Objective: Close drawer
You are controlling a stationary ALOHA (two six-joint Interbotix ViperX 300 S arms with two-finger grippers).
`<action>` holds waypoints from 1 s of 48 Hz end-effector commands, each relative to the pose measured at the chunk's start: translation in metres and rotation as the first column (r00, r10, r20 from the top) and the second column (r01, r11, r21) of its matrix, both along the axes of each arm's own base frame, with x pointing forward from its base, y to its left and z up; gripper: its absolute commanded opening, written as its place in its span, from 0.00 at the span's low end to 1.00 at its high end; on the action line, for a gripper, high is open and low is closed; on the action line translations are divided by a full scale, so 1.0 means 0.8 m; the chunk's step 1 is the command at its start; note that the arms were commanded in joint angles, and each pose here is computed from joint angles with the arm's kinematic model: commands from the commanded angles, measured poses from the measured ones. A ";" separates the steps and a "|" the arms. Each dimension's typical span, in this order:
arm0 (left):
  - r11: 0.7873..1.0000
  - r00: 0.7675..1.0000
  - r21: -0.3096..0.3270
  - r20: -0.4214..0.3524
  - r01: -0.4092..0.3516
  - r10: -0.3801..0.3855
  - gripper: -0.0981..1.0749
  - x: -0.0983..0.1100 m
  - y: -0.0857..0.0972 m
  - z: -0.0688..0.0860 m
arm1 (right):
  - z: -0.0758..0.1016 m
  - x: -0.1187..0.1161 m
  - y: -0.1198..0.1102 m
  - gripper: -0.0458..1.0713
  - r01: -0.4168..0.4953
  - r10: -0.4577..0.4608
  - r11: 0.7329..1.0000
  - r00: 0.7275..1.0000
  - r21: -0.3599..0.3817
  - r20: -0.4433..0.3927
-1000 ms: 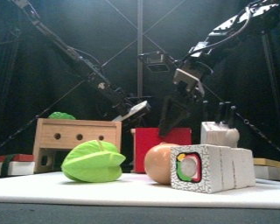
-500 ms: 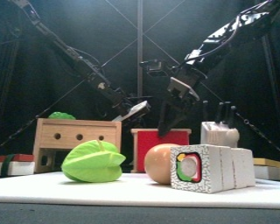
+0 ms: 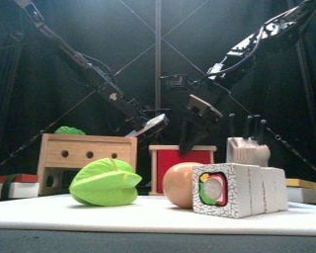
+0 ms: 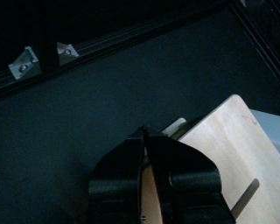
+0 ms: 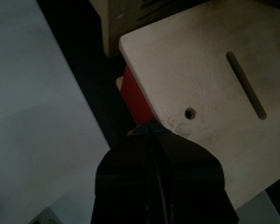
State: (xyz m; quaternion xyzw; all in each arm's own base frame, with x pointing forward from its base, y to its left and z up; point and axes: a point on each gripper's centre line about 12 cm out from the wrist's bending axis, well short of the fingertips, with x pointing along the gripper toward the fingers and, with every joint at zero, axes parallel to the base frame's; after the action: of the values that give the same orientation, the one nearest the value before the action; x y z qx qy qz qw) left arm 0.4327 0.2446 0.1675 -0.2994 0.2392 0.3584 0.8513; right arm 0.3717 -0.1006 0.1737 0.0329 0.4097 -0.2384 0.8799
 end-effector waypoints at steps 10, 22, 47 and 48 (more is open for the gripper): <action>0.999 0.998 0.039 0.058 0.013 -0.015 0.49 0.001 -0.003 0.040 | 0.034 0.013 0.006 0.41 -0.014 0.015 1.000 0.997 -0.010 0.078; 0.991 0.997 0.127 0.067 0.035 -0.043 0.49 -0.011 -0.002 0.076 | 0.064 0.027 0.046 0.41 -0.095 0.096 0.995 0.985 -0.020 0.140; 0.978 0.993 0.196 0.075 0.072 -0.088 0.49 -0.028 -0.011 0.102 | 0.080 0.020 0.086 0.41 -0.161 0.159 0.987 0.971 -0.002 0.179; 0.977 0.993 0.200 0.073 0.073 -0.090 0.49 -0.028 -0.011 0.103 | 0.080 0.019 0.087 0.41 -0.160 0.157 0.987 0.971 0.002 0.178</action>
State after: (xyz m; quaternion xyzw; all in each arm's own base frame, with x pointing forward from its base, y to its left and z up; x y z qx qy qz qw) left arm 0.4116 0.2351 0.2289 -0.2276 0.2015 0.3368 0.8912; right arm 0.3900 -0.0329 0.2180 0.0178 0.3566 -0.1624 0.9198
